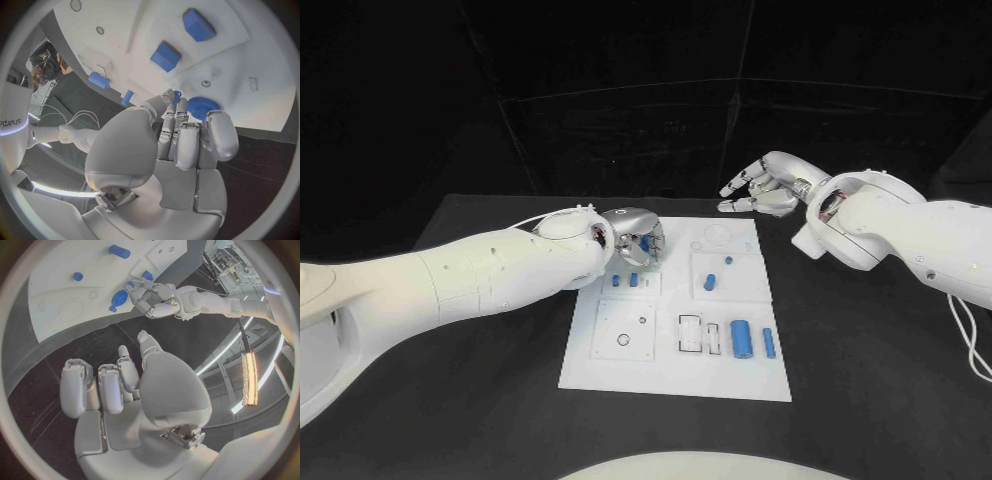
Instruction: Assemble the parts on the task board
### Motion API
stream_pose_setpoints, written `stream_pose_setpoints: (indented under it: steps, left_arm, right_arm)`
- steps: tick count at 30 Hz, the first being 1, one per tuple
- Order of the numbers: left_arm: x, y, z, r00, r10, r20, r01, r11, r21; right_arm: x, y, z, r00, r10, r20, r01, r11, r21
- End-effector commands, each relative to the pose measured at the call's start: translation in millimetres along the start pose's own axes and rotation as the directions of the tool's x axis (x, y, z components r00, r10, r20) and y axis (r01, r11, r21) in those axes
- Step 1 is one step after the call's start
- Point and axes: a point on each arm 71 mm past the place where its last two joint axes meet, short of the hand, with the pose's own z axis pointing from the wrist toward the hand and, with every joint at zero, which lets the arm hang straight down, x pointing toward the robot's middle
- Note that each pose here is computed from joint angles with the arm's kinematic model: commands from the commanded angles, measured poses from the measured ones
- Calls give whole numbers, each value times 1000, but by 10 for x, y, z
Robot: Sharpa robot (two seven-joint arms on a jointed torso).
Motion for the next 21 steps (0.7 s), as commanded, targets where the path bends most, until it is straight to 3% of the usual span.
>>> stream_pose_setpoints:
  steps: [1, 9, 14, 21]
  left_arm:
    - [-81, -35, -6, 998, -27, 51, 26, 999, 21]
    - [-235, -41, -86, 995, -56, 86, 54, 998, 30]
    - [-283, 7, -156, 994, -65, 84, 64, 998, 21]
    - [-303, 134, -281, 995, -78, 59, 79, 997, -9]
  right_arm:
    - [-19, 13, 1, 1000, 0, 13, 1, 1000, -9]
    - [-26, 5, -6, 1000, -1, 15, 1, 1000, -7]
    - [-30, 0, -11, 1000, -1, 15, 1, 1000, -6]
    - [-36, -9, -18, 1000, -1, 16, 1, 1000, -3]
